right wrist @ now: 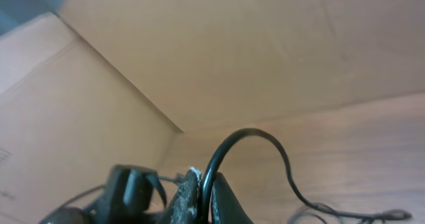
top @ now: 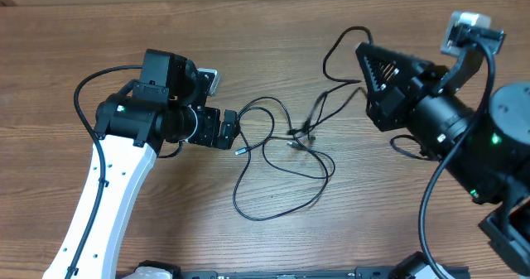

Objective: Untangle cables
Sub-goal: 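Pull the grasped cable rightward out of the pile with the right gripper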

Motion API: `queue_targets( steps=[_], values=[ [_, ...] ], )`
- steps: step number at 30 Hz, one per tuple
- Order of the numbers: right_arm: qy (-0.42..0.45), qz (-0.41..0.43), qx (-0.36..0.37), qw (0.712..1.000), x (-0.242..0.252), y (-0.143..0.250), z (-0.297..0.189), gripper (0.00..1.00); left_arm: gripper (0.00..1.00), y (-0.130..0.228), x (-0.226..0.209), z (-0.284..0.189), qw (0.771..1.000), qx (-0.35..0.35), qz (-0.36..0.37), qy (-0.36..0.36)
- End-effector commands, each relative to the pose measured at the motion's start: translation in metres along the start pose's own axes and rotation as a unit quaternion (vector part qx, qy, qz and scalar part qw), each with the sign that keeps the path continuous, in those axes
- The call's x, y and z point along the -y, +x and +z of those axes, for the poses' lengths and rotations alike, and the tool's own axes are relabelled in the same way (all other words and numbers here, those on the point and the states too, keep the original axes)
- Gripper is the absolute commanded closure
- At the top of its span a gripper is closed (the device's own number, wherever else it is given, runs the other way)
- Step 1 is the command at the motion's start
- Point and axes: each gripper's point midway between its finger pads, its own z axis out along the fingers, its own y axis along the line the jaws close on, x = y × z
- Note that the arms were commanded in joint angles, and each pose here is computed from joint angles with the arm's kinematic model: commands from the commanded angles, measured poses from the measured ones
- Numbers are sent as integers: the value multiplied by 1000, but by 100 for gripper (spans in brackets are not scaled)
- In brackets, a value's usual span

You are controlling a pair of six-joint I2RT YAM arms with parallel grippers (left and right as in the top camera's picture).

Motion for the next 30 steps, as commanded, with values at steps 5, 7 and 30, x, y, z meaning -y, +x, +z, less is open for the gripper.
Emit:
queue_targets(
  steps=[5,7,30],
  values=[
    [39,-48,-3,998,2,-18,13,96,1,-3,2,-3,1000,8,14,4],
    [35,-55,16,998,-3,-33,9,96,0,-3,2,-3,1000,7,14,4],
    [383,-128,135,905,114,-124,-90,96,0,-3,2,-3,1000,7,14,4]
  ],
)
